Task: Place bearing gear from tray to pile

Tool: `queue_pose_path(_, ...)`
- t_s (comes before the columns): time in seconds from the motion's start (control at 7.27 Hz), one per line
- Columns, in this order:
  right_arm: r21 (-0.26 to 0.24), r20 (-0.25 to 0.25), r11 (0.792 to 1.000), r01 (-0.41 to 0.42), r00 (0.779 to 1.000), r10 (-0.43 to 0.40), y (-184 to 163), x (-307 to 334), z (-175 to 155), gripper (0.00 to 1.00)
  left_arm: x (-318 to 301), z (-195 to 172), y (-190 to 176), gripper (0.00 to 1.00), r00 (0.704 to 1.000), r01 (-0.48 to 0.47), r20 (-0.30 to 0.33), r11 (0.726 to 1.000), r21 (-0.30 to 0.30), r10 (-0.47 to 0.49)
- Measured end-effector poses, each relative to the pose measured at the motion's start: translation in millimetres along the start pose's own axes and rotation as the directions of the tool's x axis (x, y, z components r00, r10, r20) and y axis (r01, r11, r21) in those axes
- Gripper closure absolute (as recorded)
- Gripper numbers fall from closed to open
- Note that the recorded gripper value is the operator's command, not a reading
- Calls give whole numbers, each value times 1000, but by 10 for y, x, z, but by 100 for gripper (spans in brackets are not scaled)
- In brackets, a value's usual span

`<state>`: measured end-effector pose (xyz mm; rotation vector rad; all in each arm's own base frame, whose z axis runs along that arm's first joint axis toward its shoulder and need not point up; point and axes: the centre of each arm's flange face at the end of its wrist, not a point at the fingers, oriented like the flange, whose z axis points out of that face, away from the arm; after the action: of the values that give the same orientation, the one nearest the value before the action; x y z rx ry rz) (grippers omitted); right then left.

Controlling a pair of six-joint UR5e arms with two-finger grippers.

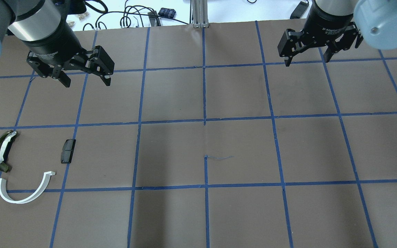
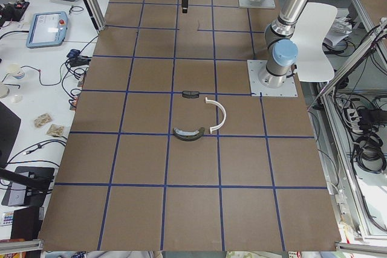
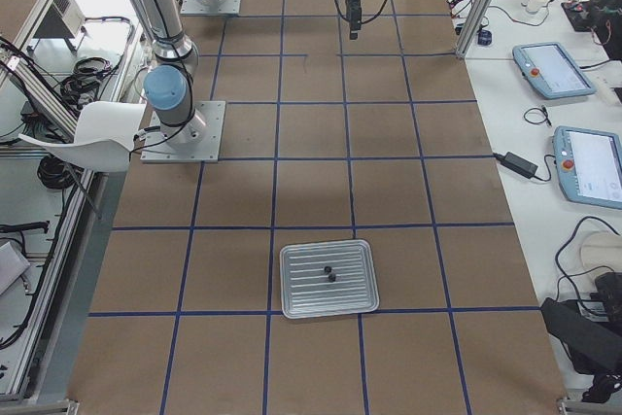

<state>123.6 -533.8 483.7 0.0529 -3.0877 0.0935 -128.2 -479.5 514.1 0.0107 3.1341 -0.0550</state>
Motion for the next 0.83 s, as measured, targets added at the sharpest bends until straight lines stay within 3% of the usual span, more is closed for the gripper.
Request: queue_pose_path(0.83, -15, -1, 999, 33, 999, -33, -24, 150, 10, 0, 0, 5, 12, 0, 1000, 0, 0, 1000, -1, 0)
